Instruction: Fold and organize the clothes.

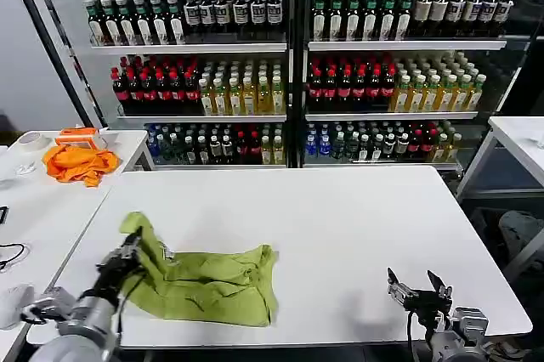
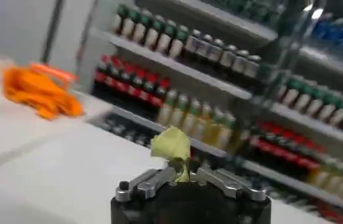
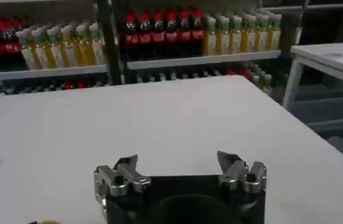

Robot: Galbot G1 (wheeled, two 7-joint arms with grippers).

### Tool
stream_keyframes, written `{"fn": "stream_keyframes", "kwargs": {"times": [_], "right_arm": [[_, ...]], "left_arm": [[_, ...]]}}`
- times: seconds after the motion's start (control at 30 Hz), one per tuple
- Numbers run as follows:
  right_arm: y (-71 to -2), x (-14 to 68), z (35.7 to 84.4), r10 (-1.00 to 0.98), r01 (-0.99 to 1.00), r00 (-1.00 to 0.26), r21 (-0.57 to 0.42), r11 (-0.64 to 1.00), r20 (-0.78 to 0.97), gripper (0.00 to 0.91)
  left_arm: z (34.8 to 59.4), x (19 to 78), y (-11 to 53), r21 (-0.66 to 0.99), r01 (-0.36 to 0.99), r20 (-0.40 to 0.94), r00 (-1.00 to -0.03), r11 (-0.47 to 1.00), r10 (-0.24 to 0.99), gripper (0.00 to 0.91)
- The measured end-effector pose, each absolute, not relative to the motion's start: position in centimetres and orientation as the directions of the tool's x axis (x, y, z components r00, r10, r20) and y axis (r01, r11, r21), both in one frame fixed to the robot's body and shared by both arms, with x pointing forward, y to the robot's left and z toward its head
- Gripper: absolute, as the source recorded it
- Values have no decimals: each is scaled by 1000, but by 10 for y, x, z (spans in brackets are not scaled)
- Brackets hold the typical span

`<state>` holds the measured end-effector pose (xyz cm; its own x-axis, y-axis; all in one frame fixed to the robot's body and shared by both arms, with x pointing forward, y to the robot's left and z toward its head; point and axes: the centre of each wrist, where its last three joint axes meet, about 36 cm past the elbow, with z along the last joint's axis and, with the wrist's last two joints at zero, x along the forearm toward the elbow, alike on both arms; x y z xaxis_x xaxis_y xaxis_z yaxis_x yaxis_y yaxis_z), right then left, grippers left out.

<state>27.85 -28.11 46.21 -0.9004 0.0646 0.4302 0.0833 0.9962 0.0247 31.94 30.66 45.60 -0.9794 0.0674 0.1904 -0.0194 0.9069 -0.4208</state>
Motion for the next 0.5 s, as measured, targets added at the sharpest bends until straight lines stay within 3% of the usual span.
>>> {"fn": "stream_keyframes", "kwargs": {"times": [0.4, 0.43, 0.47, 0.5], "right_arm": [[-280, 278, 461, 66, 85, -900, 26, 996, 431, 907], [-280, 278, 461, 66, 85, -900, 25, 996, 431, 907], [-280, 278, 461, 66, 85, -900, 25, 996, 430, 907], [-280, 278, 462, 67, 86, -900, 24, 996, 430, 907]], "left_arm": [[430, 323, 220, -591, 106, 203, -940, 800, 274, 40], [427, 325, 214, -595, 111, 208, -936, 796, 286, 423], [424, 326, 209, -597, 116, 212, -932, 794, 295, 907], [421, 327, 204, -596, 121, 216, -928, 794, 303, 907]]}}
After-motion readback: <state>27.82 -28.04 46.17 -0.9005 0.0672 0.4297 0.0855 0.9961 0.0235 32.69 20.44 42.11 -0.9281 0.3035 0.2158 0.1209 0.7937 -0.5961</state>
